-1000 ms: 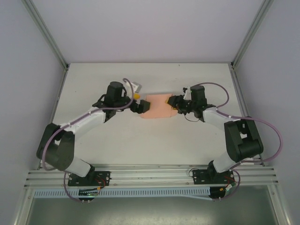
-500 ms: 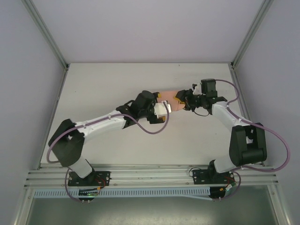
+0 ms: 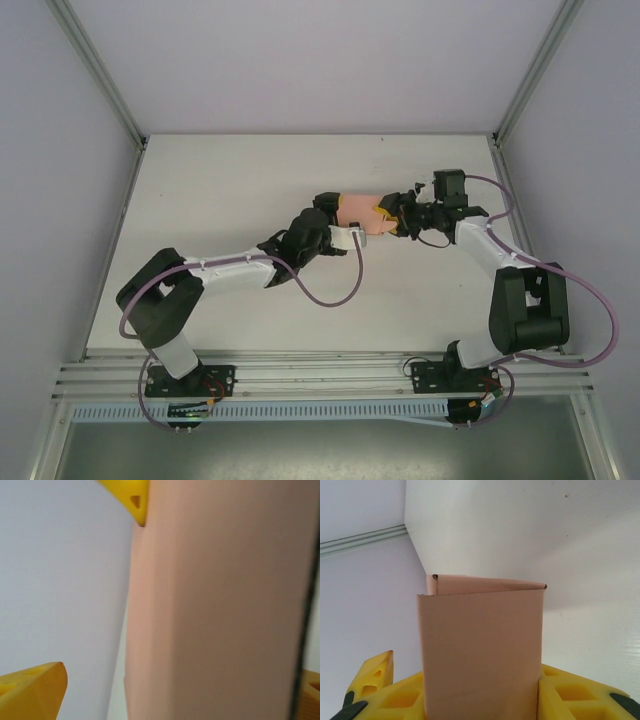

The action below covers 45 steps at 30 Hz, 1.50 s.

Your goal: Assemble paper box

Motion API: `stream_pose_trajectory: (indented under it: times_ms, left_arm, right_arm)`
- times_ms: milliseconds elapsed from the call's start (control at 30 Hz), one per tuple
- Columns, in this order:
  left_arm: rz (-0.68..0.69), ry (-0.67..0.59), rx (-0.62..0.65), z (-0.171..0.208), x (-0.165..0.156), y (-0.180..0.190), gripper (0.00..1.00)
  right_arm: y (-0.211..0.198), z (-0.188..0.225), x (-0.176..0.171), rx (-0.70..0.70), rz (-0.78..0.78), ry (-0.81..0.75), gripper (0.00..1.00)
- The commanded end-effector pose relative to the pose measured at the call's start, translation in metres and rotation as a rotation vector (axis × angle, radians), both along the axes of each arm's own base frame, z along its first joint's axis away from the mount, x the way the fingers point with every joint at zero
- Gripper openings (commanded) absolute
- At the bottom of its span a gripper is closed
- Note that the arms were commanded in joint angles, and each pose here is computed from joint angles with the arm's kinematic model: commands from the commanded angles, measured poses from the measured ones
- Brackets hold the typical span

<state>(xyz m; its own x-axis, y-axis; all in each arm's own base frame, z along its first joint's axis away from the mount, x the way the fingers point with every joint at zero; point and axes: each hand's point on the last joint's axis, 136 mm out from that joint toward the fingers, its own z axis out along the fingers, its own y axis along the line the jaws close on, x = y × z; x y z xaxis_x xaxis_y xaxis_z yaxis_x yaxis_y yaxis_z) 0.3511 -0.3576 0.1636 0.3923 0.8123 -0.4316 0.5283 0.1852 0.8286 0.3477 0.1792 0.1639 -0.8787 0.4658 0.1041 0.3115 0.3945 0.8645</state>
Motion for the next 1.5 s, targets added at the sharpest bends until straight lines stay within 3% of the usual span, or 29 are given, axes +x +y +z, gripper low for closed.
stream_pose_trajectory:
  times_ms: [0,133,367,567,700,733,867,967,1067,1167,1300,1467]
  left_arm:
    - [-0.003,-0.09,-0.042,0.02,0.005,0.0,0.9]
    - [0.003,-0.104,-0.051,0.02,0.006,-0.001,0.82]
    - [-0.01,-0.094,-0.092,0.035,0.001,-0.001,0.59]
    - [-0.022,-0.04,-0.087,0.042,-0.007,0.004,0.5]
    - [-0.032,0.008,-0.079,0.04,-0.015,0.007,0.46]
    - [-0.027,0.042,-0.073,0.037,-0.016,0.007,0.47]
    - [0.021,0.24,-0.003,0.012,-0.027,0.018,0.46]
    - [0.034,0.463,0.065,-0.01,-0.052,0.028,0.44]
    - [0.063,0.673,0.146,-0.028,-0.078,0.043,0.44]
    - [0.076,0.808,0.209,-0.048,-0.098,0.057,0.38]
    - [0.066,1.024,0.232,-0.058,-0.118,0.069,0.43]
    - [0.144,1.086,0.252,-0.065,-0.096,0.078,0.46]
  right_arm:
    - [0.013,0.02,-0.017,0.105,0.07,0.011,0.39]
    - [0.017,0.027,-0.018,0.162,0.066,0.006,0.38]
    - [0.018,0.026,-0.024,0.164,0.081,0.018,0.41]
    - [0.016,0.027,-0.022,0.149,0.069,0.014,0.55]
    - [0.012,0.031,-0.019,0.107,0.066,-0.02,0.76]
    - [0.009,0.032,-0.018,0.075,0.06,-0.041,0.84]
    - [-0.023,0.045,-0.007,-0.155,-0.017,-0.19,0.99]
    - [-0.059,0.058,0.001,-0.441,-0.059,-0.39,0.99]
    - [-0.062,0.072,-0.006,-0.599,0.076,-0.677,0.99]
    - [-0.055,0.08,-0.019,-0.617,0.17,-0.859,0.99]
    - [-0.019,0.084,-0.052,-0.442,0.386,-1.057,0.99]
    - [-0.003,0.072,-0.057,-0.383,0.515,-1.073,0.95]
